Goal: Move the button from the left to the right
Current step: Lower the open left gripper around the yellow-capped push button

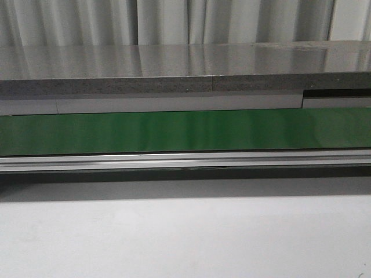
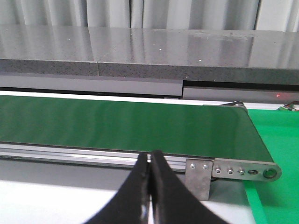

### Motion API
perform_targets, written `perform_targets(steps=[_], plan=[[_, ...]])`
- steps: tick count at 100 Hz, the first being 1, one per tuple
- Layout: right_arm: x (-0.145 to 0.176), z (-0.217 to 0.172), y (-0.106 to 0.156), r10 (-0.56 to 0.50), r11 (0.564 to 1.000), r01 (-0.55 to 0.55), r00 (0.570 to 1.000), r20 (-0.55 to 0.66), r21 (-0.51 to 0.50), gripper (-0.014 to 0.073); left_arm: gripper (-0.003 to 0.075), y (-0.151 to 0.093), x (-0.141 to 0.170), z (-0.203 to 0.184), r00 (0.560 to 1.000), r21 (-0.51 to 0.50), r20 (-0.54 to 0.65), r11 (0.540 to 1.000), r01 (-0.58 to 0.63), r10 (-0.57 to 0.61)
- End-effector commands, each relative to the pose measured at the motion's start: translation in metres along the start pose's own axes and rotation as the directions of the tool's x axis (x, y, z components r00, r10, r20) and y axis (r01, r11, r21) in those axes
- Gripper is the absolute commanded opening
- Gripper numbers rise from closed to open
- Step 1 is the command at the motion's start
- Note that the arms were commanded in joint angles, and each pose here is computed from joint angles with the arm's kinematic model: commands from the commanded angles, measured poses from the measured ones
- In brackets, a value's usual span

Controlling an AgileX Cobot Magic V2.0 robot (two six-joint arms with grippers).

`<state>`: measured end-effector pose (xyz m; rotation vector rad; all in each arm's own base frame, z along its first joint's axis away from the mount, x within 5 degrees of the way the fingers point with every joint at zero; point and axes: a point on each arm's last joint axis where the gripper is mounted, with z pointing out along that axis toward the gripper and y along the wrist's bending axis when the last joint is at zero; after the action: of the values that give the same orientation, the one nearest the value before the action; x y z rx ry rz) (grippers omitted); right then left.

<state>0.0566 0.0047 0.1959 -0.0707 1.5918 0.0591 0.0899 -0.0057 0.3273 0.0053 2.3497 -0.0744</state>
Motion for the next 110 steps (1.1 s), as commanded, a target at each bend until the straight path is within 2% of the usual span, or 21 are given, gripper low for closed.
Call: perform_targets(steps=[1,20,34,50,67,76,110], plan=[[-0.014,-0.003,0.0,-0.002,1.0,0.002,0.993,0.117,0.003,-0.0066,0.0601,0.001,-0.015,-0.004,0.997,-0.015,0.071,1.0,0.024,-0.023],[-0.014,-0.003,0.0,-0.002,1.0,0.002,0.993,0.117,0.003,-0.0066,0.0601,0.017,-0.035,0.009,0.999,-0.193,0.026,0.981,0.023,-0.018],[-0.014,-0.003,0.0,-0.002,1.0,0.002,0.993,0.117,0.003,-0.0066,0.0601,0.019,-0.059,0.025,1.0,-0.221,-0.006,0.975,-0.003,0.001],[-0.014,-0.003,0.0,-0.002,1.0,0.002,0.993,0.117,0.003,-0.0066,0.0601,0.023,-0.087,0.048,1.0,-0.228,0.007,0.974,0.005,-0.004],[-0.014,-0.003,0.0,-0.002,1.0,0.002,0.993,0.117,0.003,-0.0066,0.0601,0.054,-0.109,0.071,0.995,-0.305,0.002,0.947,0.099,-0.103],[-0.014,-0.003,0.0,-0.002,1.0,0.002,0.993,0.117,0.003,-0.0066,0.0601,0.068,-0.114,0.084,0.989,-0.301,-0.009,0.944,0.137,-0.147],[-0.014,-0.003,0.0,-0.002,1.0,0.002,0.993,0.117,0.003,-0.0066,0.06,0.123,-0.112,0.157,0.939,-0.324,-0.065,0.897,0.3,-0.337]])
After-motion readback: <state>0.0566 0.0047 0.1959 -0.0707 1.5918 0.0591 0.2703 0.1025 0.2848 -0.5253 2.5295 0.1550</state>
